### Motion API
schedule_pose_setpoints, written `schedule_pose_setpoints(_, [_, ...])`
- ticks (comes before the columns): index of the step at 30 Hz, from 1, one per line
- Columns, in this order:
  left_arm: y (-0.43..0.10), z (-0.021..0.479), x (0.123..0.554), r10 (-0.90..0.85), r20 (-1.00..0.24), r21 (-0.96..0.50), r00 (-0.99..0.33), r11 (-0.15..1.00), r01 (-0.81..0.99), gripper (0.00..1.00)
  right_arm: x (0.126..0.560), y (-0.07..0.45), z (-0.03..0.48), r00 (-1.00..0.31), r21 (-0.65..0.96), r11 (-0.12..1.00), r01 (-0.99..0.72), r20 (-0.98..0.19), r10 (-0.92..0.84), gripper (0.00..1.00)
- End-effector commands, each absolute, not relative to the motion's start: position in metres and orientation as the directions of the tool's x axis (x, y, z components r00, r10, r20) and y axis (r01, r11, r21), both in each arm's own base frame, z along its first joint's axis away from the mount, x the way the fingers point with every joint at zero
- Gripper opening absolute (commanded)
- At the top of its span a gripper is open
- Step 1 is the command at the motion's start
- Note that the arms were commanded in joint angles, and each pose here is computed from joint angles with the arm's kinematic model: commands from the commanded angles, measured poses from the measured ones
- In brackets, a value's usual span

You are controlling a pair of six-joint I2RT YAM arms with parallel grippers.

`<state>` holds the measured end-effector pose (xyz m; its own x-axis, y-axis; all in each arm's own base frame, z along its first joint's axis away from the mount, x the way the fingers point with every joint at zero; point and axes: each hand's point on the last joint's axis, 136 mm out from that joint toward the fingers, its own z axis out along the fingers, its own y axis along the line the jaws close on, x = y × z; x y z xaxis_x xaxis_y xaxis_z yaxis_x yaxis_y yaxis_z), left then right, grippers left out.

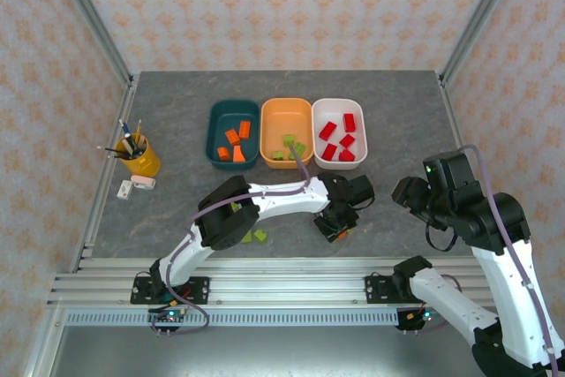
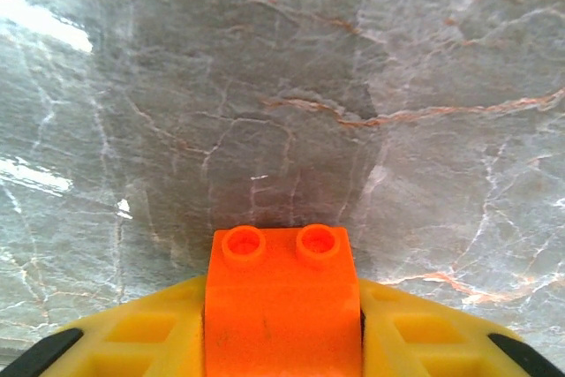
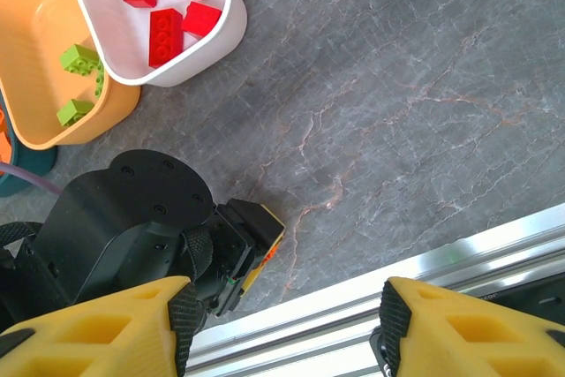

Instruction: Sort the legos into containers by color

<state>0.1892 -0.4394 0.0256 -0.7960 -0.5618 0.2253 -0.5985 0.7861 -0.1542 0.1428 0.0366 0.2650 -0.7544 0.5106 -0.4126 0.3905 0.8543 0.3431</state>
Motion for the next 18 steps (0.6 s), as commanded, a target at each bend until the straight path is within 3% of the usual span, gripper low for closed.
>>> schedule_pose_setpoints(1, [-0.430, 0.018, 0.187, -0.563, 0.202, -0.104, -0.802, 0.801, -0.589, 0.39, 0.148, 0.035, 0.265, -0.749, 0.333, 0.863, 0.381, -0.435, 0.499, 0.59])
schedule_pose_setpoints(9, [-0.395, 0.066, 0.230, -0.478, 0.020, -0.146, -0.878, 0.867, -0.476, 0.39, 0.158, 0.043, 0.273, -0.758, 0.347, 0.877, 0.333, -0.455, 0.468, 0.59])
schedule_pose_setpoints(18, [-0.280, 0.154, 0.314, -0.407, -0.241, -0.161, -0.881, 0.912, -0.377, 0.39, 0.207, 0.118, 0.297, -0.820, 0.584, 0.807, 0.091, -0.416, 0.394, 0.60])
